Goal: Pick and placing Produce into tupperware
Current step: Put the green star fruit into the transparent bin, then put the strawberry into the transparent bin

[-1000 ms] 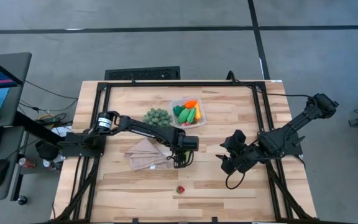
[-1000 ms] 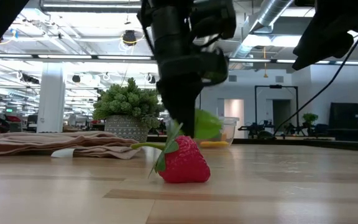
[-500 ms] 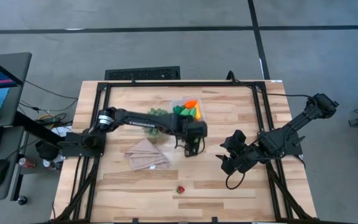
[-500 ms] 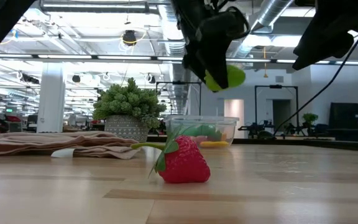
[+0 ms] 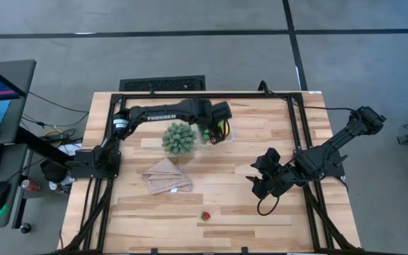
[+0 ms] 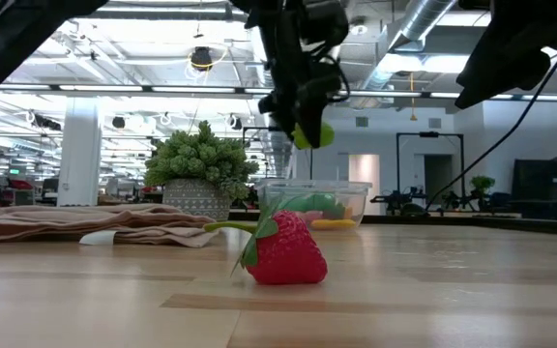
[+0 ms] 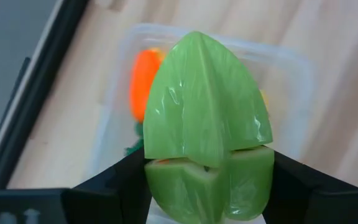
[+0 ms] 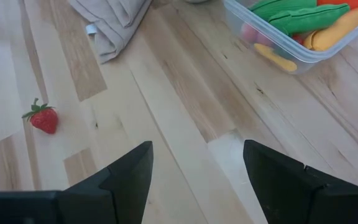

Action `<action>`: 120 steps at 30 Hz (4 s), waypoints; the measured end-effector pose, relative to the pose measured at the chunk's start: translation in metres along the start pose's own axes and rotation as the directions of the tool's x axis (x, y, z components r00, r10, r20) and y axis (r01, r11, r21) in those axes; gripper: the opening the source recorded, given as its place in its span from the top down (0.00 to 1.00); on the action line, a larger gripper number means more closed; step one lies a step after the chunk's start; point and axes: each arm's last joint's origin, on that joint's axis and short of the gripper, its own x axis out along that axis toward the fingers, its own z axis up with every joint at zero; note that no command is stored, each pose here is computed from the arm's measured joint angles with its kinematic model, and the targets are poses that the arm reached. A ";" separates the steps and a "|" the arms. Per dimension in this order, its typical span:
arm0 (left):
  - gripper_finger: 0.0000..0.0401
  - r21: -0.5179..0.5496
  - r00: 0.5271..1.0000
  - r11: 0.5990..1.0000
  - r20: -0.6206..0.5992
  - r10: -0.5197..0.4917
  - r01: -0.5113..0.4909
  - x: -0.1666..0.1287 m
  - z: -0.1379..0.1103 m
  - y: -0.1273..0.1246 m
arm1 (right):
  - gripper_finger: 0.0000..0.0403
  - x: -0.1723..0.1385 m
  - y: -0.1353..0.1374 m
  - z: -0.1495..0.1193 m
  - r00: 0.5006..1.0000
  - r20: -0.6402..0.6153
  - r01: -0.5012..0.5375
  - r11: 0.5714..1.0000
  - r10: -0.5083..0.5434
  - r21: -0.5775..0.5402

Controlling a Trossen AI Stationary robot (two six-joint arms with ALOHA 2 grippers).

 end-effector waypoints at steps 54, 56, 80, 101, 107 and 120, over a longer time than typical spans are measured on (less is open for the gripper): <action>0.45 0.224 0.995 0.974 -0.101 -0.022 0.044 0.045 0.000 0.047 | 0.39 0.000 -0.001 0.000 1.000 -0.005 0.007 1.000 -0.007 -0.006; 0.45 0.226 0.994 0.973 -0.109 -0.019 0.044 0.045 -0.001 0.047 | 0.39 0.000 -0.001 -0.001 1.000 -0.007 0.010 1.000 -0.010 -0.007; 0.25 0.242 0.995 0.968 -0.094 -0.039 0.061 0.010 0.013 0.047 | 0.39 0.000 -0.001 0.000 1.000 -0.002 0.010 1.000 -0.010 -0.003; 0.25 0.311 0.950 0.937 0.209 -0.233 0.162 -0.183 -0.008 0.006 | 0.39 0.000 0.000 0.001 1.000 0.008 0.000 0.999 -0.001 0.033; 0.25 0.295 0.925 0.944 0.299 -0.235 0.145 -0.236 -0.033 -0.002 | 0.39 0.000 0.003 0.003 0.999 0.029 -0.026 0.999 0.025 0.028; 0.25 0.171 0.863 0.984 0.504 -0.045 -0.048 -0.332 -0.113 -0.017 | 0.39 0.001 0.009 0.013 0.991 0.096 -0.089 0.996 0.089 -0.005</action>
